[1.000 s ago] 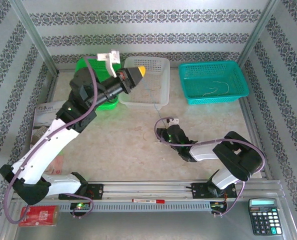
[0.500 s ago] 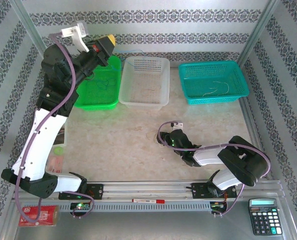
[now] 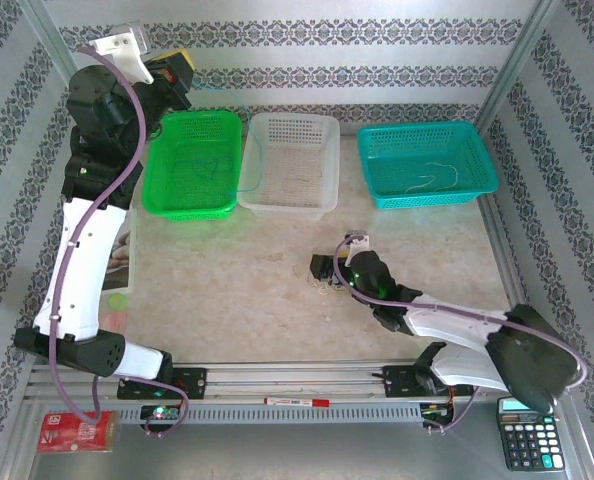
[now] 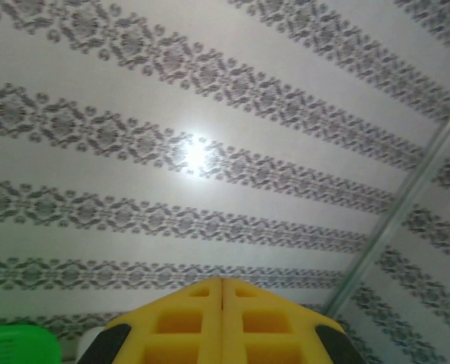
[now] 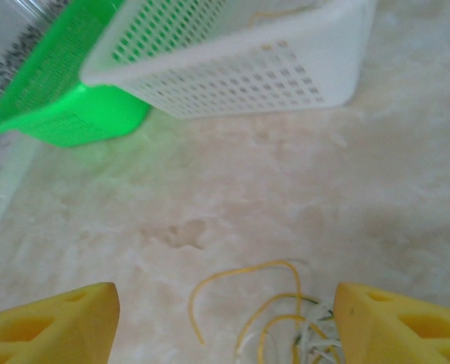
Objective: Untangle the cables
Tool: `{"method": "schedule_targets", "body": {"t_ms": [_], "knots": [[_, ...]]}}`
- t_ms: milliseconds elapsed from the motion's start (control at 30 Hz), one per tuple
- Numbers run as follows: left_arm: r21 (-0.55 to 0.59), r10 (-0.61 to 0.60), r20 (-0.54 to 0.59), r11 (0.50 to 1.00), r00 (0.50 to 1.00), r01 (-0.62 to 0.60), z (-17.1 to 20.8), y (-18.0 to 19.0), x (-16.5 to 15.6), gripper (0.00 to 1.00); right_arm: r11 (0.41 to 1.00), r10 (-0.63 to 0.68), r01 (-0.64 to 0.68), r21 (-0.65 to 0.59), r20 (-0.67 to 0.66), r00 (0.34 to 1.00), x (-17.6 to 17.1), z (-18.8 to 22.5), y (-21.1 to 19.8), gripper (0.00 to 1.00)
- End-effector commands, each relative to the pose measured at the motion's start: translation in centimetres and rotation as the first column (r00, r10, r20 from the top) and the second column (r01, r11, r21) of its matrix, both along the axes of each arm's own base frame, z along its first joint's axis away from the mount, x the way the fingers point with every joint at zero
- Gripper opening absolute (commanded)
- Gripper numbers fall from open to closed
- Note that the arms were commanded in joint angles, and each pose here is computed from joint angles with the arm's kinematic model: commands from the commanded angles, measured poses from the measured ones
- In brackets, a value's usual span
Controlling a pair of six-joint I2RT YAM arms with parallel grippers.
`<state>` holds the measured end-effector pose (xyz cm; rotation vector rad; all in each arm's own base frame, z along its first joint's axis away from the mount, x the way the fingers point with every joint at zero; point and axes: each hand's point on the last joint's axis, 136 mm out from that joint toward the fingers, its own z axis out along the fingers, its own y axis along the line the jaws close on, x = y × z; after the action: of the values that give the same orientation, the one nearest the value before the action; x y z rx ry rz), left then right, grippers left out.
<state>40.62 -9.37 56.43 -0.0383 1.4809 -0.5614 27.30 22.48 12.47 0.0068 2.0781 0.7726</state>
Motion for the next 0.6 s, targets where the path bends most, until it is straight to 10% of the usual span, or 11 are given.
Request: {"method": "schedule_targets", "body": {"t_ms": [0,567], "knots": [[0.059,0.069,-0.003,0.996,0.998,-0.069,-1.4,1.8,1.5,0.00,1.000,0.019,-0.019,-0.010,-0.005,1.000,-0.5,1.3,-0.7,0.75],[0.084,0.139,-0.144,0.988,0.980,-0.128,-11.6,6.1,12.4,0.00,1.000,-0.018,0.018,0.008,-0.042,0.999,-2.5,3.6,-4.7,0.72]]}}
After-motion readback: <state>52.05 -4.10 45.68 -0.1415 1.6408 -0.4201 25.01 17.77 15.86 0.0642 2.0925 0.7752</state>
